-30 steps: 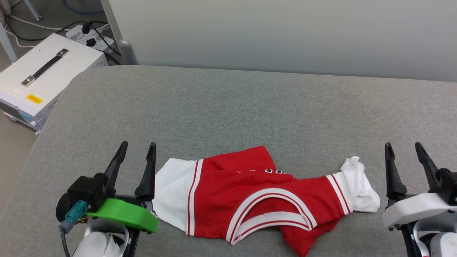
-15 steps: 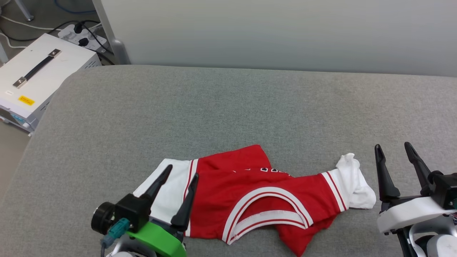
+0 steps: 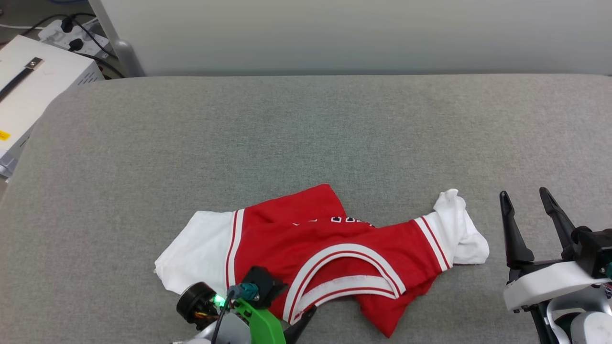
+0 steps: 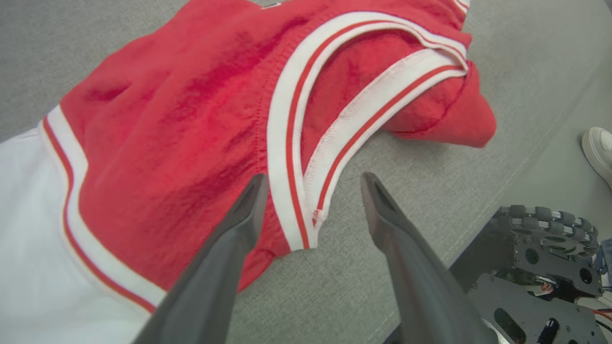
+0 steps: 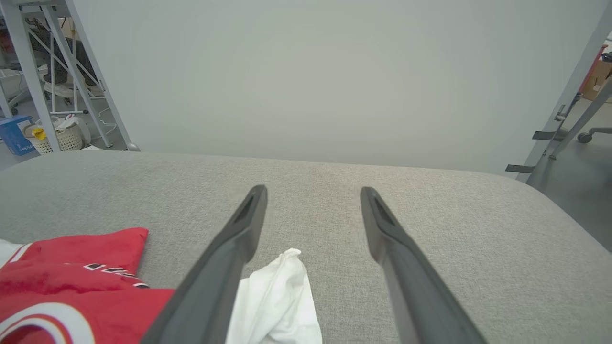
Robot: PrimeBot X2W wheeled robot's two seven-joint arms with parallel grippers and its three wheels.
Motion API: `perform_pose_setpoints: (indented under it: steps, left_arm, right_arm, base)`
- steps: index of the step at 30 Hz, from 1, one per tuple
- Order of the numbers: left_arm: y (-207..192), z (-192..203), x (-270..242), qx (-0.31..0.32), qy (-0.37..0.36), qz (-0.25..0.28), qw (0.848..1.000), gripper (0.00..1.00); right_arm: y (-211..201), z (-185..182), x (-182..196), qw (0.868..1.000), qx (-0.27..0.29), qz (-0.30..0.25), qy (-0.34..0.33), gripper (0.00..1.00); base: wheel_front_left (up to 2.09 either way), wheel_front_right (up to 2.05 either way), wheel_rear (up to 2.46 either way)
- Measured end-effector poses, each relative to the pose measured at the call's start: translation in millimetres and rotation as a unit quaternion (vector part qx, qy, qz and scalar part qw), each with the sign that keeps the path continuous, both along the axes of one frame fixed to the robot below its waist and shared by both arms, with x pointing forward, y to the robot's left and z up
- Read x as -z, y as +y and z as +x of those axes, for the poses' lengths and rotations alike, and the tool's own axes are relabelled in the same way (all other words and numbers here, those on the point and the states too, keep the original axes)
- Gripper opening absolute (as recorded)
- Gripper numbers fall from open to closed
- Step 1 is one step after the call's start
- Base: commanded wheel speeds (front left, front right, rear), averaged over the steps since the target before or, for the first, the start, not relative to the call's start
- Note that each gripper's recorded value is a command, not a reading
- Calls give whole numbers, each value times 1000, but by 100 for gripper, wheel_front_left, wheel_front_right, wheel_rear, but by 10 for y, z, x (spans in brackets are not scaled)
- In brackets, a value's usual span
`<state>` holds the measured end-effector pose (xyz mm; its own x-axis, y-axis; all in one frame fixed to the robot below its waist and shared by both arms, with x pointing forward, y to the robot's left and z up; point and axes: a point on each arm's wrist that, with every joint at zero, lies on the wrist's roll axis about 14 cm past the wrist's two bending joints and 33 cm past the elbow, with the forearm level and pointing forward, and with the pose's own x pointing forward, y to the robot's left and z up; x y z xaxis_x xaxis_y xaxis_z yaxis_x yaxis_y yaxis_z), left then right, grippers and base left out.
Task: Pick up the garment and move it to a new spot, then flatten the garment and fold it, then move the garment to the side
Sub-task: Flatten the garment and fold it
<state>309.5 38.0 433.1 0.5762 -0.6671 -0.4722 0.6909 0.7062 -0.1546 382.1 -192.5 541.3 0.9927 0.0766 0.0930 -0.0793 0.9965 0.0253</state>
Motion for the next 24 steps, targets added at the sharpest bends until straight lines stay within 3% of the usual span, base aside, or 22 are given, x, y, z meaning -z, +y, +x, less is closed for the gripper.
perform_pose_setpoints:
  steps: [8, 15, 16, 17, 24]
  left_arm:
    - [44, 113, 490, 22, 45, 67, 996, 100]
    - [-21, 129, 678, 46, 60, 90, 993, 100]
    - [-33, 122, 681, 49, 60, 91, 993, 43]
    - [-41, 118, 677, 51, 58, 90, 993, 0]
    - [-109, 100, 474, 46, 31, 53, 997, 0]
  right_arm:
    - [-111, 55, 131, 1000, 18, -2, 18, 100]
    - [-150, 56, 221, 999, 25, -4, 31, 100]
    - [-149, 57, 220, 999, 25, -5, 31, 100]
    - [-146, 56, 217, 999, 25, -4, 30, 100]
    - [-113, 21, 135, 1000, 20, -5, 19, 100]
  base:
    - [0, 0, 0]
    - [0, 0, 0]
    - [0, 0, 0]
    - [0, 0, 0]
    - [0, 0, 0]
